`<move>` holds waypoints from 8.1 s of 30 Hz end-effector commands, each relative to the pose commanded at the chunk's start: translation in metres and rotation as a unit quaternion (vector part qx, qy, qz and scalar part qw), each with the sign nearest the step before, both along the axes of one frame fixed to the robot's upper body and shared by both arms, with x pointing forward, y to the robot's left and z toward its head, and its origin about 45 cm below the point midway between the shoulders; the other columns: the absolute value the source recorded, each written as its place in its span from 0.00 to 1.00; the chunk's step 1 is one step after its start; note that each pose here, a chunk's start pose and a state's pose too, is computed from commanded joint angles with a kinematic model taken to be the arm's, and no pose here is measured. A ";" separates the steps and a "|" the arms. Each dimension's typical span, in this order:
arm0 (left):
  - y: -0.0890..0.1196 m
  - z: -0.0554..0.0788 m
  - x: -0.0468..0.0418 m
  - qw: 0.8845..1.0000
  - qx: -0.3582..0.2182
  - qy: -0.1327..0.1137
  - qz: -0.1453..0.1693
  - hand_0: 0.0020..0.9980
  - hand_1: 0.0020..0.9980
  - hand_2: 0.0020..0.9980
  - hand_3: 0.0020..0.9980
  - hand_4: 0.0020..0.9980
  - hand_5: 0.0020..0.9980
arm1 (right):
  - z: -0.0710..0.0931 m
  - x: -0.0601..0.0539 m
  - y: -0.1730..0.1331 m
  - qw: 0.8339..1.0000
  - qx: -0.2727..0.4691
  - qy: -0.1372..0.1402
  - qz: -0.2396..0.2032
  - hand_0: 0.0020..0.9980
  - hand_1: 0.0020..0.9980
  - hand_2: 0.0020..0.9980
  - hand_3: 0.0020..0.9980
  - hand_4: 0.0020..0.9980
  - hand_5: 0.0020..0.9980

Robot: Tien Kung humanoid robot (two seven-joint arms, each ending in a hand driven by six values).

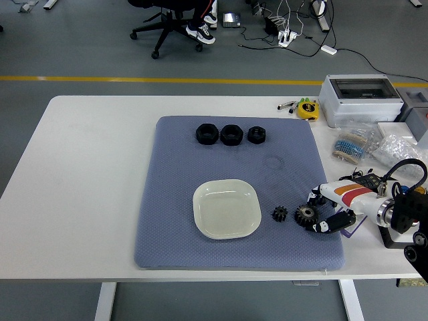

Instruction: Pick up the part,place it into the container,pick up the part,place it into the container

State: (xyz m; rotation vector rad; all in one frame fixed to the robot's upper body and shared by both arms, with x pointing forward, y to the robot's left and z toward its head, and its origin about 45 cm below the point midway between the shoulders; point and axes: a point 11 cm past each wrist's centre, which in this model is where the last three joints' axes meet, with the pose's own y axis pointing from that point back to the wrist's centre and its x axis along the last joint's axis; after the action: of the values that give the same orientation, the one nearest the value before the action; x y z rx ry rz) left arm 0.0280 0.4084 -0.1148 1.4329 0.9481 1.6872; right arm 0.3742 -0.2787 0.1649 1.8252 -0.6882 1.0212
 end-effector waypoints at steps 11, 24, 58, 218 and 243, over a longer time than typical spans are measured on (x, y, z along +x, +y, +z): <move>0.000 0.000 -0.0010 1.000 0.000 0.003 -0.002 0.71 0.67 0.73 0.58 0.67 0.60 | 0.004 0.000 0.003 1.000 0.025 -0.003 -0.008 0.15 0.19 0.35 0.41 0.81 0.59; -0.001 0.000 0.0030 1.000 -0.001 -0.001 -0.005 0.70 0.67 0.73 0.58 0.66 0.60 | 0.020 0.001 0.014 0.998 0.048 -0.027 0.003 0.11 0.16 0.30 0.39 0.81 0.61; 0.001 0.000 -0.0066 1.000 0.002 0.013 -0.012 0.70 0.67 0.72 0.58 0.66 0.60 | 0.051 0.003 0.158 0.981 0.128 -0.052 0.139 0.12 0.17 0.30 0.41 0.83 0.63; 0.003 0.001 -0.0034 1.000 0.009 0.013 -0.014 0.70 0.66 0.70 0.57 0.65 0.59 | 0.039 0.022 0.183 0.980 0.117 -0.063 0.150 0.28 0.41 0.50 0.49 0.79 0.33; 0.003 0.001 -0.0072 1.000 0.010 0.020 -0.016 0.70 0.66 0.70 0.57 0.66 0.59 | 0.045 0.036 0.167 0.982 0.096 -0.104 0.121 0.45 0.61 0.78 0.83 0.96 0.33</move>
State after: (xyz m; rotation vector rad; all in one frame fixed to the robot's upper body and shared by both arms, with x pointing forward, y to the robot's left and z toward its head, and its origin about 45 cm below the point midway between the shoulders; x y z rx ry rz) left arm 0.0207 0.4115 -0.1141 1.4921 0.9285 1.6539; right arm 0.4102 -0.1114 0.2103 2.0245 -0.7218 1.3607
